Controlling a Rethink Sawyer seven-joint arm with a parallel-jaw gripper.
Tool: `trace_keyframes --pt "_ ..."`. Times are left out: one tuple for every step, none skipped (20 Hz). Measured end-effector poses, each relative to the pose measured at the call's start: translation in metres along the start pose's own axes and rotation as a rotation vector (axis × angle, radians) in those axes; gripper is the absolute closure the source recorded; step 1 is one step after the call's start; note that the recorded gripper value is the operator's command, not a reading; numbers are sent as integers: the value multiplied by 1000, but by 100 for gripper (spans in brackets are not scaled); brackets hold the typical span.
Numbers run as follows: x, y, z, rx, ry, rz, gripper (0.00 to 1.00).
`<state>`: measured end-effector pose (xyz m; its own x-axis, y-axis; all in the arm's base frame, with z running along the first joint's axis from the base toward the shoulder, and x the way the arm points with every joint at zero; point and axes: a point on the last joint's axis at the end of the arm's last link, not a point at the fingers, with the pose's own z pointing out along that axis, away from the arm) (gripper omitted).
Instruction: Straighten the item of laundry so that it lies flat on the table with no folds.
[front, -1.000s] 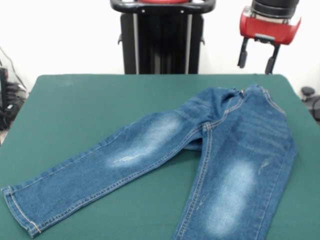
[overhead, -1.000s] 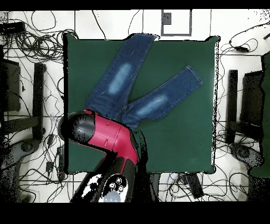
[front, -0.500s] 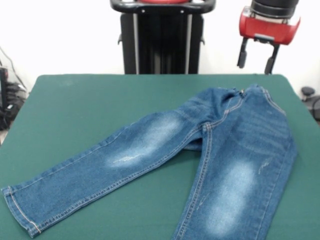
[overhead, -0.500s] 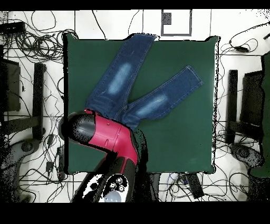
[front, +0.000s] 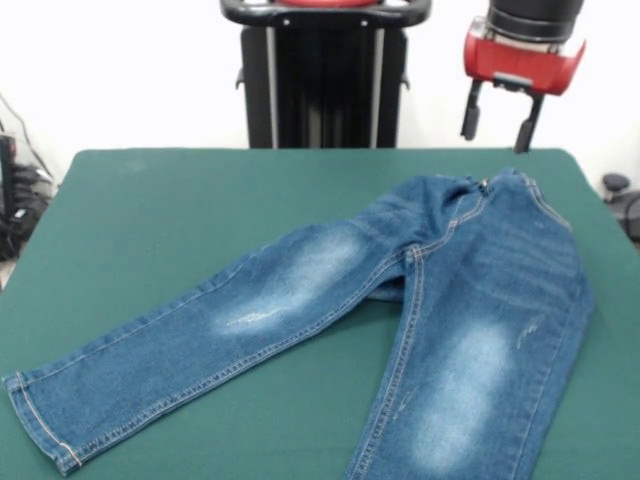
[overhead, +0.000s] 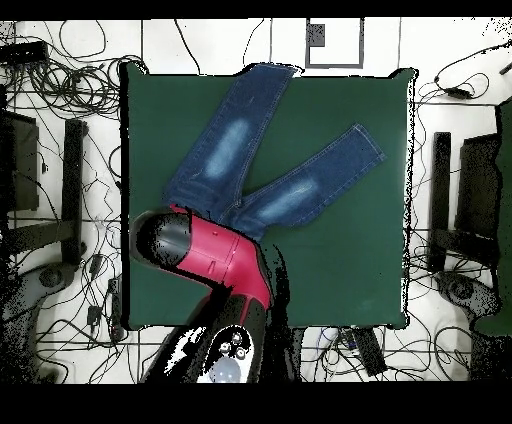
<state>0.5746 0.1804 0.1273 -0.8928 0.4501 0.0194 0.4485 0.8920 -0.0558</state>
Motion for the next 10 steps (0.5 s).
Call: trace_keyframes --pt "-3 -4 2 2 3 8 0" --pt "-7 -8 4 3 6 16 0" --pt "-10 -11 5 3 7 23 0" --pt "-13 -14 6 4 8 30 0" --pt "-24 -24 8 4 9 53 0" --pt "-28 -27 9 5 10 60 0" --pt "-33 -31 11 5 10 69 0" --pt "-40 -37 13 7 11 83 0" --pt "-45 -41 14 7 11 92 0" --pt "-49 -45 15 8 11 100 0"
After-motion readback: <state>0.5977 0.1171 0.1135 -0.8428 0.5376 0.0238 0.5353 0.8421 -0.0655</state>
